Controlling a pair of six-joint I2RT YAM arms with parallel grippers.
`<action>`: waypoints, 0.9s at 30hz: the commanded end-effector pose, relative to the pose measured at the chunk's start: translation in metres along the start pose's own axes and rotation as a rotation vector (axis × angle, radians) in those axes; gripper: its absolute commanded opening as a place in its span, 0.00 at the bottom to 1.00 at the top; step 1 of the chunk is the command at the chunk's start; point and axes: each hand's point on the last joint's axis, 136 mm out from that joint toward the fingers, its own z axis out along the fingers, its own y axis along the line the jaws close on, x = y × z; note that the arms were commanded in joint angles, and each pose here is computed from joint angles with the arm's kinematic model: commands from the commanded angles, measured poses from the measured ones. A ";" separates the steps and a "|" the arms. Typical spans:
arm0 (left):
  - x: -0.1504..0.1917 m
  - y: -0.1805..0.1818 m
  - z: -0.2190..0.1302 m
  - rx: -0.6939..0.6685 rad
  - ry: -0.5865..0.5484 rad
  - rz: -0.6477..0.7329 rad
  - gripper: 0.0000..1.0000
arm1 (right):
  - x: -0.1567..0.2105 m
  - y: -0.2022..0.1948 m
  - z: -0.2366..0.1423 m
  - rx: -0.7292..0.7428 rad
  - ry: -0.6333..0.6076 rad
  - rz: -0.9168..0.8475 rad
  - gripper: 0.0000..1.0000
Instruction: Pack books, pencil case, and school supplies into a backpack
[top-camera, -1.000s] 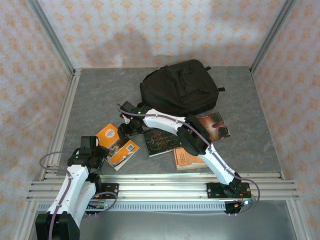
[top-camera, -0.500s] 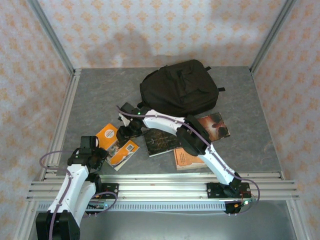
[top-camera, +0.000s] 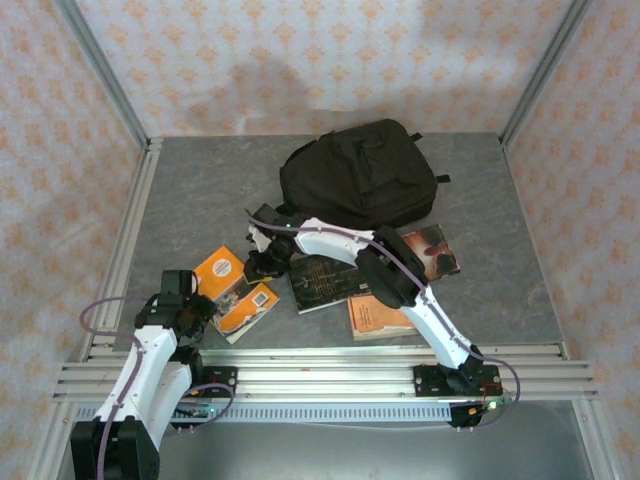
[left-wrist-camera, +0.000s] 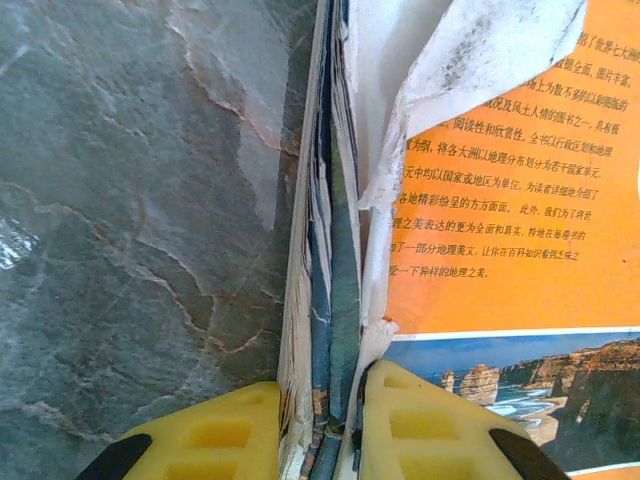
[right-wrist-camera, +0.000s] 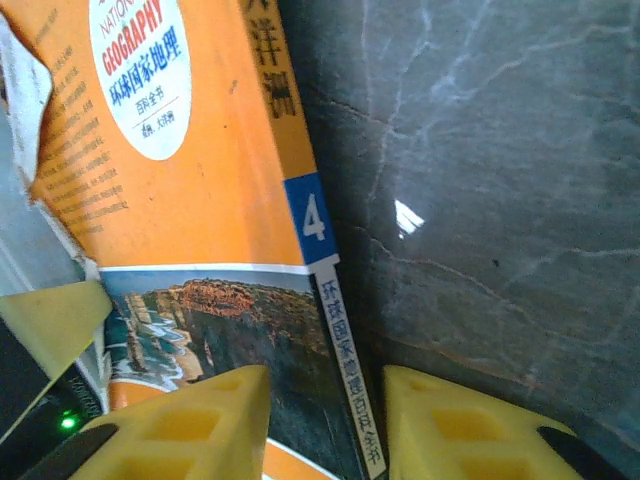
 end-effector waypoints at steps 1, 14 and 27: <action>0.000 -0.023 0.010 0.129 0.009 0.023 0.16 | 0.039 0.067 0.000 -0.236 0.123 -0.025 0.30; 0.004 -0.039 0.008 0.207 0.034 0.077 0.21 | 0.051 0.090 -0.008 -0.436 0.213 -0.054 0.36; 0.010 -0.063 -0.014 0.308 0.087 0.096 0.55 | 0.017 0.029 -0.028 -0.192 0.045 0.064 0.01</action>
